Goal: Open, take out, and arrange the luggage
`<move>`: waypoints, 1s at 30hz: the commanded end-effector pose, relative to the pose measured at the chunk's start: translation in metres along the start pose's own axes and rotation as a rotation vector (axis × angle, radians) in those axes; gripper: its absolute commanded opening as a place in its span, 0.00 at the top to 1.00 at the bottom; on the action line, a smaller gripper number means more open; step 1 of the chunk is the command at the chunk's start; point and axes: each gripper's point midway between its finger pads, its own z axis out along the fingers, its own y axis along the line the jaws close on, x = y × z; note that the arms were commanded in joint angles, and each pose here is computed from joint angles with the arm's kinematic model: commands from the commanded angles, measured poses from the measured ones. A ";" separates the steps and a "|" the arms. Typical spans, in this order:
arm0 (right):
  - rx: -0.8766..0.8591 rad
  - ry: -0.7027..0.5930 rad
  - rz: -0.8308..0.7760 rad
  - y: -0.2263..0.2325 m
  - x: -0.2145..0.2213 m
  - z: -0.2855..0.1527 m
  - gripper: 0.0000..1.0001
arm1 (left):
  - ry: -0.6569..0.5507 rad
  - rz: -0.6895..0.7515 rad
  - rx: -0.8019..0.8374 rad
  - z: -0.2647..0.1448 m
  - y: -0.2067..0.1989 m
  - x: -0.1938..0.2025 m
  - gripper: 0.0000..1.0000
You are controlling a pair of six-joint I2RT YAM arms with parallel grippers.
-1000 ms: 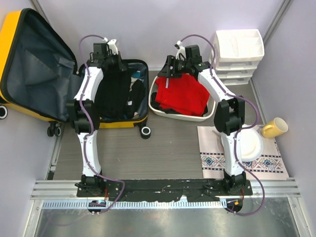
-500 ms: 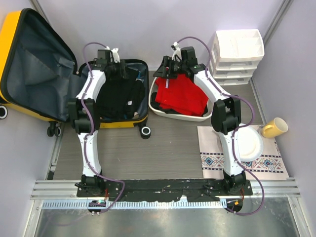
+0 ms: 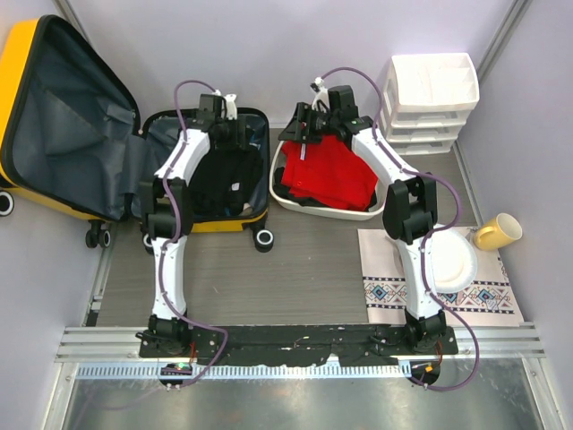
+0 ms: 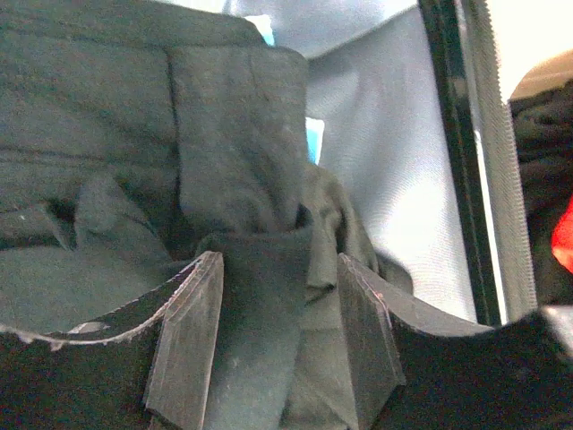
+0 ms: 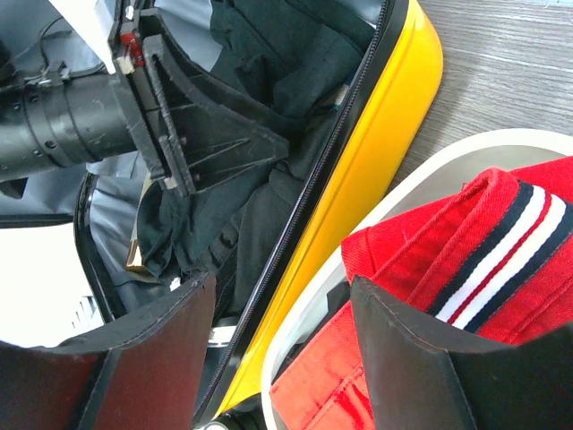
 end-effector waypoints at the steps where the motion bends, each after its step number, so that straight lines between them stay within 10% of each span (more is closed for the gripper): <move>1: -0.028 -0.063 -0.063 0.024 -0.023 -0.014 0.32 | -0.074 -0.011 -0.025 0.008 0.012 -0.028 0.44; 7: -0.021 -0.059 -0.064 0.022 -0.021 -0.014 0.32 | -0.050 0.010 -0.051 0.016 0.020 -0.022 0.58; 13: -0.022 -0.072 -0.054 0.022 -0.025 -0.012 0.32 | -0.090 -0.014 0.097 -0.010 0.005 -0.039 0.99; 30: -0.241 -0.117 0.065 0.077 -0.035 0.021 0.26 | -0.132 -0.047 0.585 -0.119 -0.098 -0.054 1.00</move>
